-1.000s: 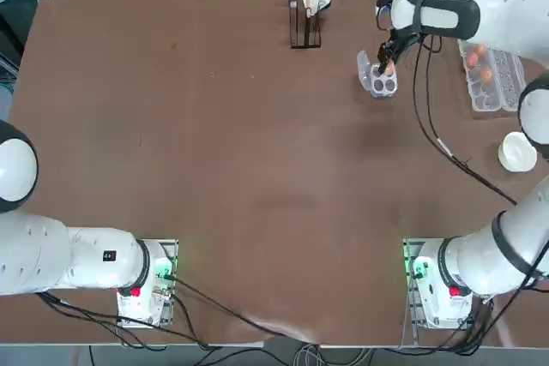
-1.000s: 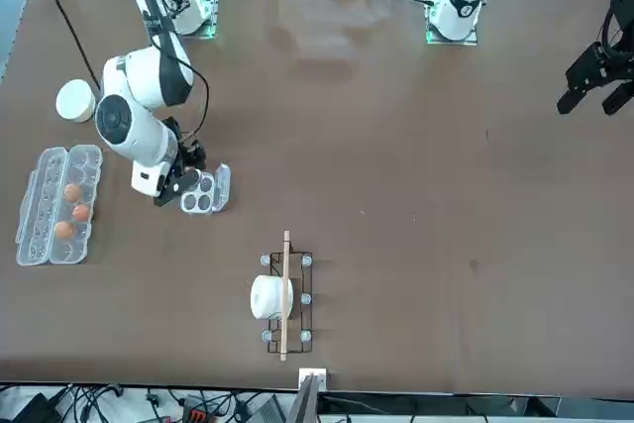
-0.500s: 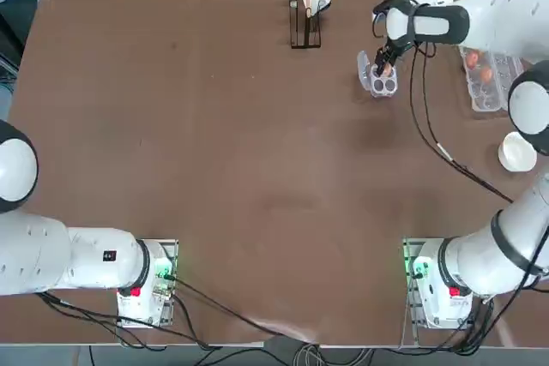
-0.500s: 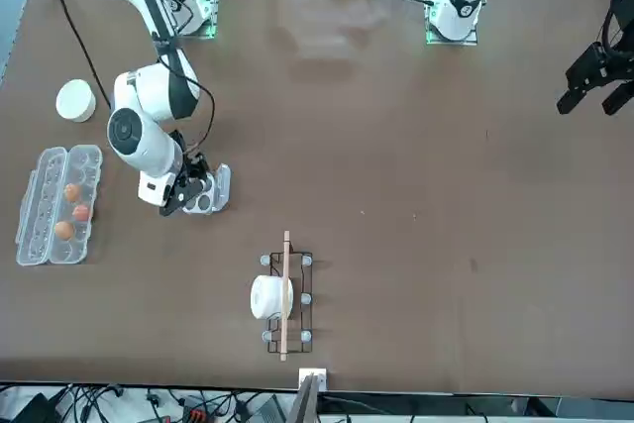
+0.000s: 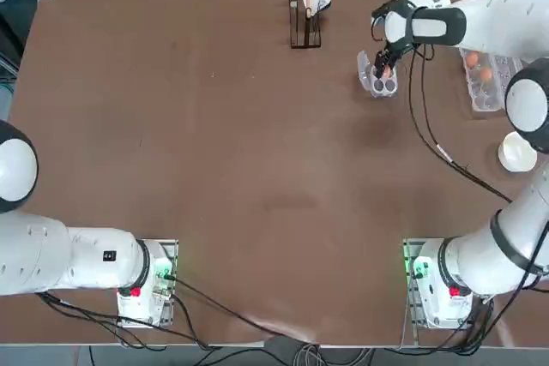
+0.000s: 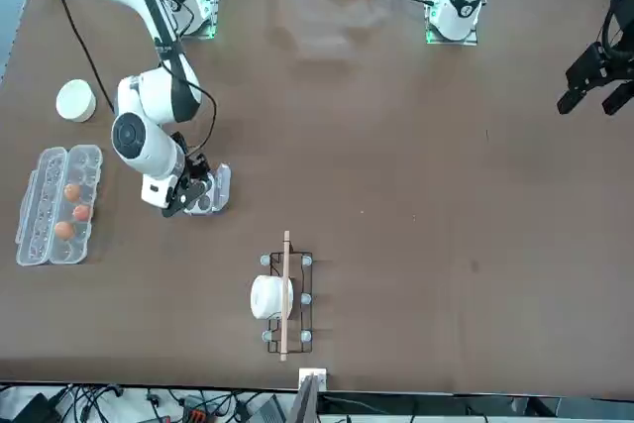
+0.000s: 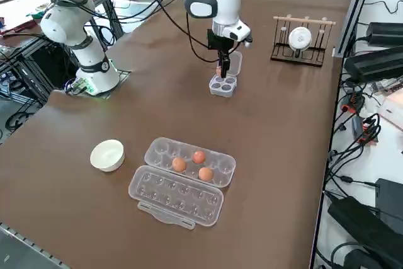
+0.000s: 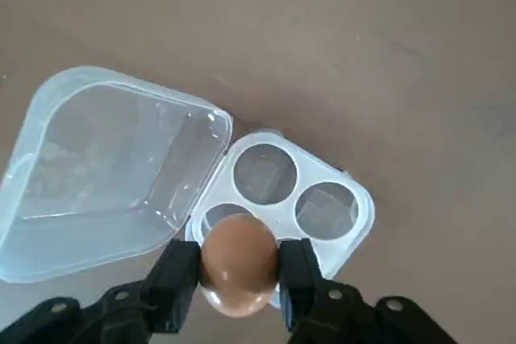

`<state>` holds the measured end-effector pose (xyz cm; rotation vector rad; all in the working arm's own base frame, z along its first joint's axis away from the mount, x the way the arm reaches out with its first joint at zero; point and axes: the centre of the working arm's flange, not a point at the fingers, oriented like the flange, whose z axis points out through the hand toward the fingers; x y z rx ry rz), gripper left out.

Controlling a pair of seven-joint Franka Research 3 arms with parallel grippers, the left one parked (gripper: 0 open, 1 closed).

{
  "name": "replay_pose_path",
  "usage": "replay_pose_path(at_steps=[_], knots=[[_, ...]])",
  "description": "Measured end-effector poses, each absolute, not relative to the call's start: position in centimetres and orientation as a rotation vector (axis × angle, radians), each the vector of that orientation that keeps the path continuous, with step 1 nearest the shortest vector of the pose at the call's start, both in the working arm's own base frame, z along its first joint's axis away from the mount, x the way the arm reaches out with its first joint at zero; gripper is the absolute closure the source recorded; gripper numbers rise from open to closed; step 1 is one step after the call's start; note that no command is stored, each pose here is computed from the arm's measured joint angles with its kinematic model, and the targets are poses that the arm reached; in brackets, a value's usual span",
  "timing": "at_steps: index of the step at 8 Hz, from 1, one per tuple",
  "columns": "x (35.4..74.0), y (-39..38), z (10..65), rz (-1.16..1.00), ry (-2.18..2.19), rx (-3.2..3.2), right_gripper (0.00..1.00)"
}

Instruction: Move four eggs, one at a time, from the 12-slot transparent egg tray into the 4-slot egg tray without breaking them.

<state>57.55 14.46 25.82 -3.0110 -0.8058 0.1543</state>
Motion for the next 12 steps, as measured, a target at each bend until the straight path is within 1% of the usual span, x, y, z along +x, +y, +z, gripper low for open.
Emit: replay_pose_path(at_steps=[8,10,11,12], knots=[[57.1,15.2,24.3,0.179,-0.819,-3.005,0.43],[57.1,15.2,24.2,0.183,-0.818,-3.005,0.41],[57.1,15.2,24.2,0.183,-0.818,-3.005,0.29],[57.1,15.2,24.2,0.183,-0.818,-3.005,0.09]])
